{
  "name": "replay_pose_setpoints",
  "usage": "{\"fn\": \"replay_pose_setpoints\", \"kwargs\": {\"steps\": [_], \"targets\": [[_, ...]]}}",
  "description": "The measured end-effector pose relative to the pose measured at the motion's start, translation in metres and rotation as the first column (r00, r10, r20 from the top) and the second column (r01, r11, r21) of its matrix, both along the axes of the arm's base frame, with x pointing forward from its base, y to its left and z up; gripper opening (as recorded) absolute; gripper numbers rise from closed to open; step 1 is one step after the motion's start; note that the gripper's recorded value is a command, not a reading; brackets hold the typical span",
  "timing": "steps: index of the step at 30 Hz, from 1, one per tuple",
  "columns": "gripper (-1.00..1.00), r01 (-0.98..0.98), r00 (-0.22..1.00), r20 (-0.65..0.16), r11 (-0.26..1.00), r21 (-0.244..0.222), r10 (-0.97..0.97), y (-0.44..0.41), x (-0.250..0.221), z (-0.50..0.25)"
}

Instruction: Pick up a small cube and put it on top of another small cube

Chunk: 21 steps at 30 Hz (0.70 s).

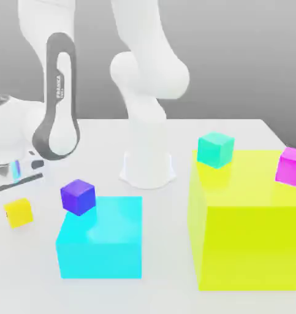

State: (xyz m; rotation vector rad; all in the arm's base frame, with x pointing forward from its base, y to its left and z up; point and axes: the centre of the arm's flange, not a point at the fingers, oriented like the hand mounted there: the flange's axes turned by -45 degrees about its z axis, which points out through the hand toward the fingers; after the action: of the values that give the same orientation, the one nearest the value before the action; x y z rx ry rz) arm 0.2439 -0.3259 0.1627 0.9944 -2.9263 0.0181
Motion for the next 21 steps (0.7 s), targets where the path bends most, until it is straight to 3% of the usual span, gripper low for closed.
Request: {"fn": "replay_pose_setpoints", "kwargs": {"steps": [13,18,21], "targets": [[-1.0,-0.021,0.999,0.046,1.0,0.021,0.02,0.002,0.008,0.039],[-1.0,-0.429,0.899,0.152,0.896,0.116,0.411,0.061,0.083,0.069],[-1.0,-0.651,0.753,0.231,0.747,0.133,0.616,0.106,0.118,0.096]]}}
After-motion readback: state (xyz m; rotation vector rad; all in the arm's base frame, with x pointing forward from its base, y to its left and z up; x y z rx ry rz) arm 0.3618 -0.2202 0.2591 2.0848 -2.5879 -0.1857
